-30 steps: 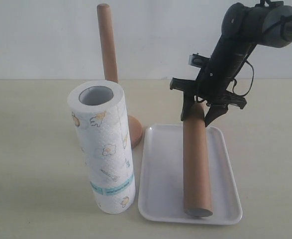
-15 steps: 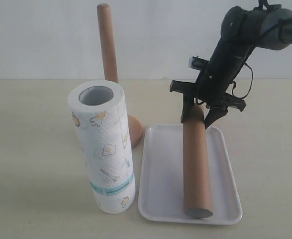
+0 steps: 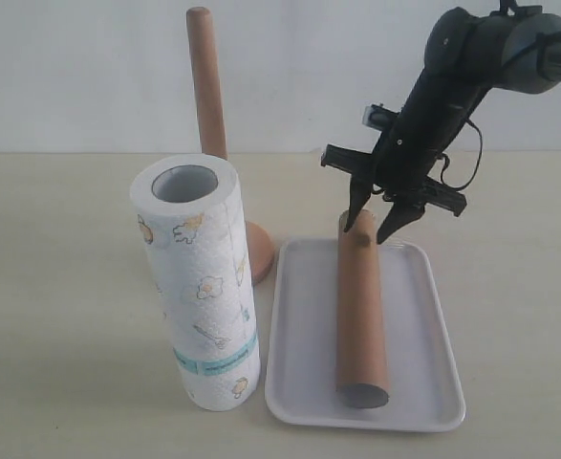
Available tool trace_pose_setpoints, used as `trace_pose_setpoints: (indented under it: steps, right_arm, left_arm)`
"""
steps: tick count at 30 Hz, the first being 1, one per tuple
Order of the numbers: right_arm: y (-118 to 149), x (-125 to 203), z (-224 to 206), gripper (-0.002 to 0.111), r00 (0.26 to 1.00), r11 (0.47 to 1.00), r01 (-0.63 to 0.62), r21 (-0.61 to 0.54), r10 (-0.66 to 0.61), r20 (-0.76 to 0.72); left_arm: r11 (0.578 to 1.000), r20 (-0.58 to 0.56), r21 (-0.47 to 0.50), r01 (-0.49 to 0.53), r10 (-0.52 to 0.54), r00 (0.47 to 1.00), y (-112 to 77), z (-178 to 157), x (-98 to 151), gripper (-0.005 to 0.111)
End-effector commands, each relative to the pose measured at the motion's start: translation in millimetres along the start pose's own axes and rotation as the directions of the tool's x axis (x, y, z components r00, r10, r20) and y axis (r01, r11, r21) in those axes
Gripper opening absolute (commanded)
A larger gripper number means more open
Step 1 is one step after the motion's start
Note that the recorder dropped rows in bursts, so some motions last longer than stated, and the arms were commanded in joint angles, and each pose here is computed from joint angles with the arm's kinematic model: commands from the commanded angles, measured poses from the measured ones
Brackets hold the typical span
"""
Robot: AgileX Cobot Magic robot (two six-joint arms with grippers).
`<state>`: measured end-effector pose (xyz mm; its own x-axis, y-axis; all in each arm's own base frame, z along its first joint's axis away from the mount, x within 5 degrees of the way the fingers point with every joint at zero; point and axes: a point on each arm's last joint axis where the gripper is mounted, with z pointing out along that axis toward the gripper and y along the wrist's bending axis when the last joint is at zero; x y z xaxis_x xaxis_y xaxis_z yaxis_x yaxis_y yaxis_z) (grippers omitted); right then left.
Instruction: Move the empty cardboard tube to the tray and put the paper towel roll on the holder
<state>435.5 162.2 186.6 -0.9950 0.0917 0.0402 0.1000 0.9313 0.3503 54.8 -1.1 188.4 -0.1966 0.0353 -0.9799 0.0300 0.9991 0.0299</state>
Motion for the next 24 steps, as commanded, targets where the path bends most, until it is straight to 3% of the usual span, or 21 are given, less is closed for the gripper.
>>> trace_pose_setpoints:
  steps: [1, 8, 13, 20, 24]
  right_arm:
    - [11, 9, -45, -0.001, 0.98, 0.985, 0.175, 0.003, -0.174, 0.098]
    - [18, 30, -116, 0.0, 0.914, 0.948, 0.303, 0.1, -0.318, 0.252]
    - [21, 67, -173, 0.0, 0.853, 0.925, 0.35, 0.146, -0.379, 0.359]
    - [-21, 135, -190, 0.0, 0.844, 0.88, 0.336, 0.337, -0.439, 0.307]
    - [-40, 174, -193, 0.0, 0.846, 0.87, 0.33, 0.367, -0.445, 0.294]
  left_arm:
    - [1.0, 0.001, 0.006, 0.004, -0.004, 1.0, -0.5, 0, 1, 0.006]
    - [1.0, 0.001, 0.006, 0.004, -0.004, 1.0, -0.5, 0, 1, 0.006]
    - [1.0, 0.001, 0.006, 0.004, -0.004, 1.0, -0.5, 0, 1, 0.006]
    - [1.0, 0.001, 0.006, 0.004, -0.004, 1.0, -0.5, 0, 1, 0.006]
    - [1.0, 0.001, 0.006, 0.004, -0.004, 1.0, -0.5, 0, 1, 0.006]
